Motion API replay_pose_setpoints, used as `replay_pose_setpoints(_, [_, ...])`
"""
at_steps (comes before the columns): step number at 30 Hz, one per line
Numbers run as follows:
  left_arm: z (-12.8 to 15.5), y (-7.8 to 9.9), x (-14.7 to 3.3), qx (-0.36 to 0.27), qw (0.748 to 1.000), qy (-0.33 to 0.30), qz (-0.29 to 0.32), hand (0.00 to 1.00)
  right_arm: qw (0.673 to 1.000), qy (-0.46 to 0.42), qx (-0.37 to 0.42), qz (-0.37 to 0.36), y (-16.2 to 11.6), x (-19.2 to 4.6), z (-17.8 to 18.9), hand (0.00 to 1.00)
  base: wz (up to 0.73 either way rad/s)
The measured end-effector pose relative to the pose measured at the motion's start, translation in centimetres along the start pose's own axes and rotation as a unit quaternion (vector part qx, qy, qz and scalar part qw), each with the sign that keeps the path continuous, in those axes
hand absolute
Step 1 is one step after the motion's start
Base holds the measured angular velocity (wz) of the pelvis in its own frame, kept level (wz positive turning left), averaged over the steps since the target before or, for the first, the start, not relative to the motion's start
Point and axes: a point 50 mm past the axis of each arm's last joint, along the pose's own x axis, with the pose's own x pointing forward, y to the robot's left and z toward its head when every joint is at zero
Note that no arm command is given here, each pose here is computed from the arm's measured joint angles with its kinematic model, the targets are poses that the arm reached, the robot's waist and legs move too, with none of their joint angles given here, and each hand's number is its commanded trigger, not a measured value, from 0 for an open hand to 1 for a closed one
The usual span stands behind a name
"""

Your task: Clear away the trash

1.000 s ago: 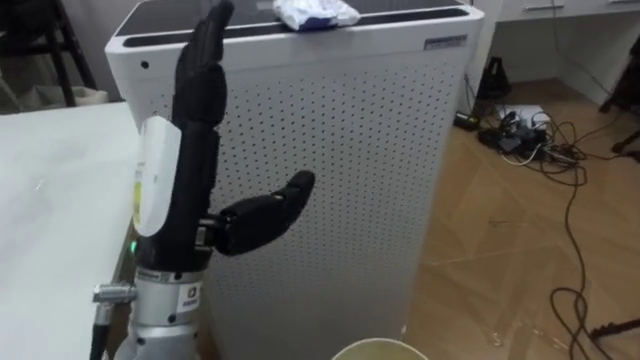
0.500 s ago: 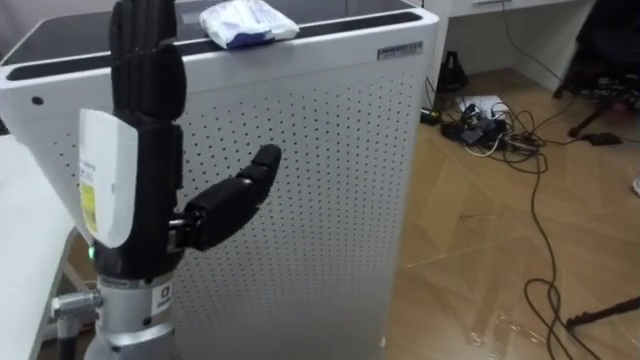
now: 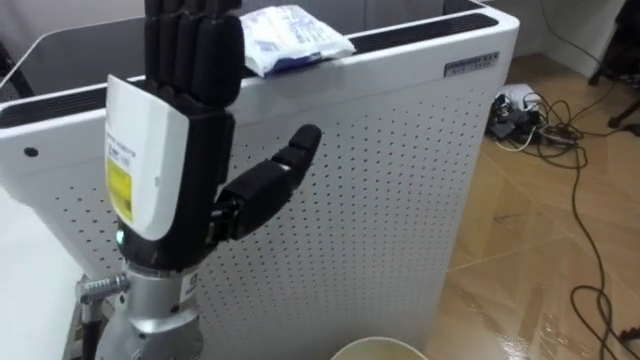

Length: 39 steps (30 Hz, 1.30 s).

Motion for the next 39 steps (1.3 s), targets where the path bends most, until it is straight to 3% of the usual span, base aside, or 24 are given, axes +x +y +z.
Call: replay_pose_setpoints(39, [0.5, 0.2, -0.4, 0.047, 0.994, -0.052, -0.084, 0.0, 0.998, 0.007, -0.049, 0.049, 0.4, 0.0, 0.2, 1.0, 0.05])
